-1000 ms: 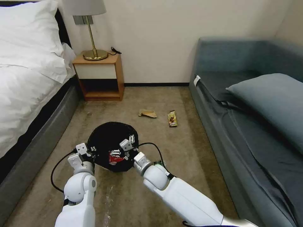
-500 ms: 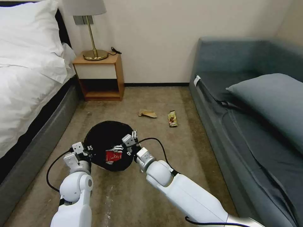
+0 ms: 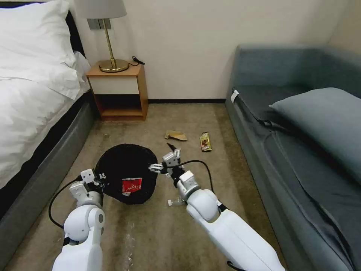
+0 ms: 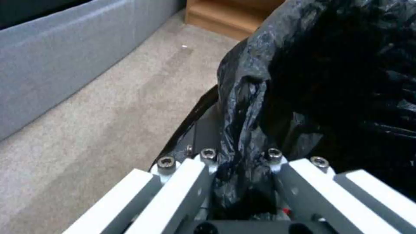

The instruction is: Pick up the trash bin, then pick up the garbage on the floor and place it into the trash bin.

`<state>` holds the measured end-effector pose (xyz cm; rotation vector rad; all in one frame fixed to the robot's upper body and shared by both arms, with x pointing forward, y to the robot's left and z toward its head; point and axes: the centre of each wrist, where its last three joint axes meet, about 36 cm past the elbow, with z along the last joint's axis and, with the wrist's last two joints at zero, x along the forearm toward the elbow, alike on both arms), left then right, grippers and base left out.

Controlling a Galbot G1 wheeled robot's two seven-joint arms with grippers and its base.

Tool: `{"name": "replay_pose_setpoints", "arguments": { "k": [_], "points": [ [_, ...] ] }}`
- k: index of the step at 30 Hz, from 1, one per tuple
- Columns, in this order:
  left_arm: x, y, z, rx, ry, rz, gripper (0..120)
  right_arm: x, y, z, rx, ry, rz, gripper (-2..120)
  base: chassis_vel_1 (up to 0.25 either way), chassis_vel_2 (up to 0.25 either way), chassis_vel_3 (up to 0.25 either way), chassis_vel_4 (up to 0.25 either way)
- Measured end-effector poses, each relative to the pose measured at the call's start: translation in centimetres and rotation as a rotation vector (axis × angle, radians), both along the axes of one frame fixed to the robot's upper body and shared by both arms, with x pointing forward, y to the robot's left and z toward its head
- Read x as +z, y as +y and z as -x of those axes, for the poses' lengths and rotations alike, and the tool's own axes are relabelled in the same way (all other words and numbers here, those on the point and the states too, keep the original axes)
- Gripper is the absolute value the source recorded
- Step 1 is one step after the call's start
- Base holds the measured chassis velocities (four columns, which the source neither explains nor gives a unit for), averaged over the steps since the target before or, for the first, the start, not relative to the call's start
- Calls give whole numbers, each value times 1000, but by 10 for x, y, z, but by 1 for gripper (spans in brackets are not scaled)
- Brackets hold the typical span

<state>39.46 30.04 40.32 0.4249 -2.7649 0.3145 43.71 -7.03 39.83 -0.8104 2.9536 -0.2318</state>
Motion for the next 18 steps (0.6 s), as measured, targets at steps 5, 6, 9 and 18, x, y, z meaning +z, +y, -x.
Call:
{"name": "replay_pose_setpoints", "arguments": {
  "k": [5, 6, 9, 18],
  "points": [
    [2, 3, -2, -2, -15, 20, 3, -7, -26, 4, -70, 0, 2, 100, 0, 0, 0, 0],
    [2, 3, -3, -3, -18, 26, 3, -9, -30, 4, -81, -1, 0, 100, 0, 0, 0, 0],
    [3, 3, -4, -9, -22, 29, 3, -14, -36, 6, -97, 3, 2, 100, 0, 0, 0, 0],
    [1, -2, -6, -25, -14, 35, 3, -44, -50, 15, -114, 16, 24, 100, 0, 0, 0, 0]
  ]
}}
